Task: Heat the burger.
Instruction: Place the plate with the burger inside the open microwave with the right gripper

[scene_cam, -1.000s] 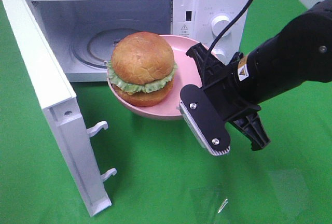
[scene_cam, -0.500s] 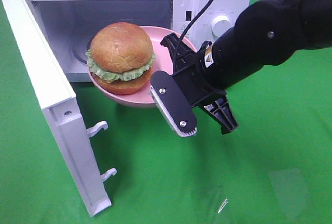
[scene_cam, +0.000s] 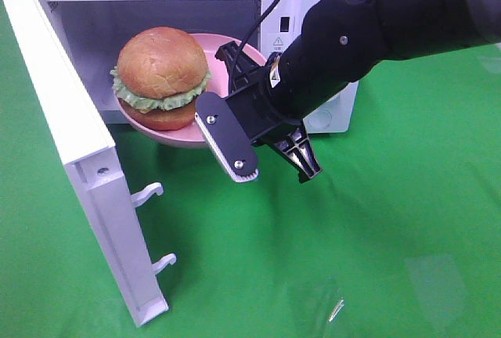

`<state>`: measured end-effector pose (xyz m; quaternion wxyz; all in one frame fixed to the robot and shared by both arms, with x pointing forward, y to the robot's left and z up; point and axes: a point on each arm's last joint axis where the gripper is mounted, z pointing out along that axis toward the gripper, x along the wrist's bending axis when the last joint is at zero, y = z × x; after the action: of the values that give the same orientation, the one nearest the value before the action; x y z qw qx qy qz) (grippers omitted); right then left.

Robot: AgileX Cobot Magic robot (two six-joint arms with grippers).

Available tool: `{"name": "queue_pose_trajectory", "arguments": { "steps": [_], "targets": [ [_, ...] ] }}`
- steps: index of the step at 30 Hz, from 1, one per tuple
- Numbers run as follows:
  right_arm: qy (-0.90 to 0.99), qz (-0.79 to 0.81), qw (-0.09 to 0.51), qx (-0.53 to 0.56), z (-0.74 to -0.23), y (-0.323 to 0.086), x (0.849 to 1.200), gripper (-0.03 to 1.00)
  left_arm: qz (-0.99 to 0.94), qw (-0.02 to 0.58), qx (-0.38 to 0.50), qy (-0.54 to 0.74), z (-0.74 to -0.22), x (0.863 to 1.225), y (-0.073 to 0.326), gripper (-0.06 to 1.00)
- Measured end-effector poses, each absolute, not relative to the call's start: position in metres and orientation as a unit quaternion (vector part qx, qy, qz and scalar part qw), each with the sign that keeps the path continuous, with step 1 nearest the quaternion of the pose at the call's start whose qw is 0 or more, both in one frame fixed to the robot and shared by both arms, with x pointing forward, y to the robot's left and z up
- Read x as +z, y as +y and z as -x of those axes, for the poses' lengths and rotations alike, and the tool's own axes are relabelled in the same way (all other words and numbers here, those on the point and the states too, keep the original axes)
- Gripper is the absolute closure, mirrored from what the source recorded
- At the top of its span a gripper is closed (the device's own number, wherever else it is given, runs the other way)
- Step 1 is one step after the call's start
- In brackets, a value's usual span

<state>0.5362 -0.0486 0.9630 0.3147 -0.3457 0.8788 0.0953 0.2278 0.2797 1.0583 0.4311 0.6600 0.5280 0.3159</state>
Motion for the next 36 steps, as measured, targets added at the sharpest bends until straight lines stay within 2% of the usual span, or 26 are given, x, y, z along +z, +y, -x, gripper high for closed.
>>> {"name": "queue_pose_trajectory", "arguments": {
  "steps": [16,36],
  "targets": [
    [0.893,0.338,0.285,0.085,-0.568,-0.023,0.951,0.94,-0.660,0.431,0.316,0.528,-0.228,1.058,0.280,-0.03],
    [0.918,0.258,0.285,0.104,-0.609,0.010,0.946,0.94,-0.660,0.431,0.316,0.528,-0.228,1.058,0.280,-0.03]
  ]
}}
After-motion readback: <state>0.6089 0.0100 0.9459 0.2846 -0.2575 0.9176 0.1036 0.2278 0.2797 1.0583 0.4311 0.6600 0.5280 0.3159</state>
